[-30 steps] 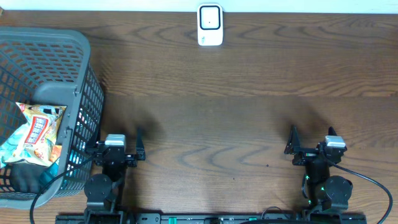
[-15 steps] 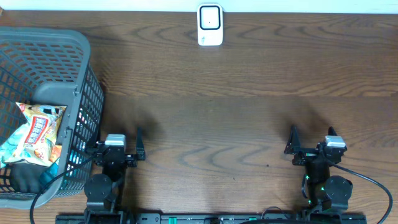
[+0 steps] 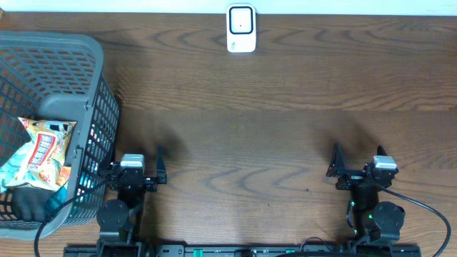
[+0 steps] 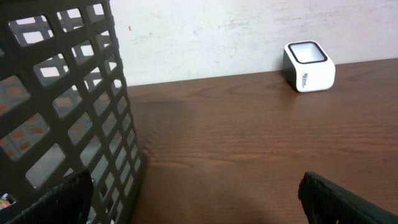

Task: Scan the item barcode

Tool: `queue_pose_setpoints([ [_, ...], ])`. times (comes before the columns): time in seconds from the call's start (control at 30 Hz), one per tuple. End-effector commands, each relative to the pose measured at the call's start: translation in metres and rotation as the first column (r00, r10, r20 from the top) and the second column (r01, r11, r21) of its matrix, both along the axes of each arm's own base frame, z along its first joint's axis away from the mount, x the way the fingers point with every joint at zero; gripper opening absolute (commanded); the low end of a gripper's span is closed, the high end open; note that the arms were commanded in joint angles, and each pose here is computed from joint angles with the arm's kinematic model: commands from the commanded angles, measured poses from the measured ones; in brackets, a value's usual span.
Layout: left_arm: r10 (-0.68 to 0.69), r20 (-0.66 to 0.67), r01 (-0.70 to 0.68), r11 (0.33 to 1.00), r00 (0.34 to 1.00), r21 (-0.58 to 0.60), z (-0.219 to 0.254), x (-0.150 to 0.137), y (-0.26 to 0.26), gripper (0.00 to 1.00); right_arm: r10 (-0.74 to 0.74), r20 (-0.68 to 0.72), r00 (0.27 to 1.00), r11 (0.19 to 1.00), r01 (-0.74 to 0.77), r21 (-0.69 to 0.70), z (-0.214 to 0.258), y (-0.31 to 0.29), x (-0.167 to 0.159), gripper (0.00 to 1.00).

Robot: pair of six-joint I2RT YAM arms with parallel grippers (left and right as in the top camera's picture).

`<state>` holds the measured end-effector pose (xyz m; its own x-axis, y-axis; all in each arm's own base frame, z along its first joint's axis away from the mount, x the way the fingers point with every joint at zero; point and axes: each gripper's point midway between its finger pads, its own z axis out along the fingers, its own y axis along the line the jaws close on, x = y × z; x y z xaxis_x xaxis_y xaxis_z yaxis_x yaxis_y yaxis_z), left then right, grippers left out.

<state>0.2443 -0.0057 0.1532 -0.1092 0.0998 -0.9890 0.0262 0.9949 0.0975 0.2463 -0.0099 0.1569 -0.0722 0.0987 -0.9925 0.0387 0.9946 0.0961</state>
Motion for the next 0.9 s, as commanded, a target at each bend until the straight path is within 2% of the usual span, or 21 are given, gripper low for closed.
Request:
queue_pose_setpoints([
  [0.0, -0.003, -0.039, 0.004, 1.000, 0.999, 0.018, -0.016, 0.000, 0.000, 0.98, 0.002, 0.000, 1.000, 1.000, -0.002, 0.005, -0.001, 0.001, 0.000, 0.99],
  [0.2, 0.024, -0.035, -0.022, 0.999, 0.999, 0.035, -0.015, 0.000, 0.005, 0.98, 0.002, 0.000, 1.000, 1.000, -0.002, 0.005, -0.001, 0.001, 0.000, 0.99],
  [0.27, 0.003, -0.013, -0.004, 1.000, 1.000, -0.013, -0.009, 0.001, 0.001, 0.98, 0.002, 0.000, 1.000, 1.000, -0.002, 0.005, -0.001, 0.001, 0.000, 0.99],
  [0.4, -0.169, 0.034, 0.171, 0.983, 0.985, -0.071, 0.005, -0.002, -0.030, 0.98, 0.002, 0.000, 1.000, 1.000, -0.002, 0.005, -0.001, 0.001, 0.000, 0.99],
  [0.47, -0.210, 0.055, 0.216, 0.966, 0.976, -0.139, 0.014, -0.004, -0.038, 0.98, 0.002, 0.000, 1.000, 1.000, -0.002, 0.005, -0.001, 0.001, 0.000, 0.99],
  [0.57, -0.216, 0.104, 0.236, 0.936, 0.971, -0.262, 0.040, -0.009, -0.042, 0.98, 0.003, 0.000, 1.000, 1.000, -0.003, 0.005, -0.001, 0.001, 0.000, 0.99],
  [0.73, -0.210, 0.207, 0.264, 0.922, 0.955, -0.284, 0.098, -0.020, -0.041, 0.98, 0.002, 0.000, 1.000, 1.000, -0.002, 0.005, -0.001, 0.001, 0.000, 0.99],
  [0.87, -0.187, 0.228, 0.255, 0.913, 0.955, -0.319, 0.134, -0.021, -0.038, 0.98, 0.002, 0.000, 1.000, 1.000, -0.002, 0.005, -0.001, 0.001, 0.000, 0.99],
])
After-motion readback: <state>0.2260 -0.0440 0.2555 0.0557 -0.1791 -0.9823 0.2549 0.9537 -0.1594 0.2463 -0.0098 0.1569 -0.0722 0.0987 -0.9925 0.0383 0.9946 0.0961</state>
